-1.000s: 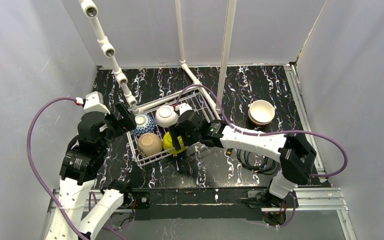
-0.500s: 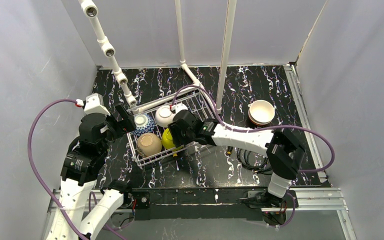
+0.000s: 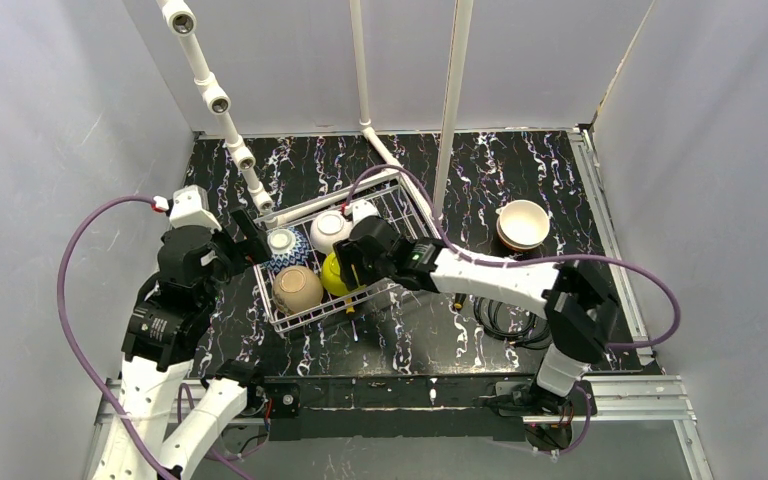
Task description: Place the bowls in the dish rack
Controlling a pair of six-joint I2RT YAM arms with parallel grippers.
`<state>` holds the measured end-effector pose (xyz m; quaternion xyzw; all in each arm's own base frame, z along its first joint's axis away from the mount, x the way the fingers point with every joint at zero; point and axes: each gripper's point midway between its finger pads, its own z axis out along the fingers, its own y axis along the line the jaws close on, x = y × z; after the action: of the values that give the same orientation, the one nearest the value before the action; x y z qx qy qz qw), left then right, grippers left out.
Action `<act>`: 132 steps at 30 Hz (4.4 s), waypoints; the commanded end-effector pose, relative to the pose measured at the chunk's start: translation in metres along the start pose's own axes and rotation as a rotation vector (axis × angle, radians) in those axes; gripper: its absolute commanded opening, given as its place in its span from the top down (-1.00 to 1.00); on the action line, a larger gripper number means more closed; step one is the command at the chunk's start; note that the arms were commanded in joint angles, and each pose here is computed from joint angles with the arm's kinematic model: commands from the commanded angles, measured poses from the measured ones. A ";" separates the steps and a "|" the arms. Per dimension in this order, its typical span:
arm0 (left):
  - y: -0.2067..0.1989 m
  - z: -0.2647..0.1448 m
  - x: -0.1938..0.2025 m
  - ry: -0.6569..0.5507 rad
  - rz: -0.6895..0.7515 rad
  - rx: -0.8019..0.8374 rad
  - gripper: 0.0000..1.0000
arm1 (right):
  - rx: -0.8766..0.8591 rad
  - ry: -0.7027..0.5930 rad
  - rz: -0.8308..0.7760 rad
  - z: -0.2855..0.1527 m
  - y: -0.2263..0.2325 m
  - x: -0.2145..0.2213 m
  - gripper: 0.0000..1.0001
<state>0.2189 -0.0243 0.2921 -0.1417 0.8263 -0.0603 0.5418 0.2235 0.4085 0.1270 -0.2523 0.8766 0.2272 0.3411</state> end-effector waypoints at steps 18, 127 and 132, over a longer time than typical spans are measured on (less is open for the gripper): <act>-0.038 -0.005 -0.012 -0.082 0.025 0.236 -0.96 | 0.665 -0.279 0.115 -0.187 -0.234 -0.049 -0.58; 0.030 -0.002 0.043 0.036 -0.128 -0.114 -0.96 | -0.209 -0.908 0.734 -0.118 -0.081 -0.199 0.97; 0.027 -0.001 0.052 0.068 -0.135 -0.097 -0.96 | -0.159 -0.937 0.838 -0.099 -0.093 -0.208 0.97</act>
<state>0.1983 -0.0149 0.2483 -0.2115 0.8295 -0.0632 0.5130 0.3341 0.3422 0.2228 0.1218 0.7583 0.4166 0.4864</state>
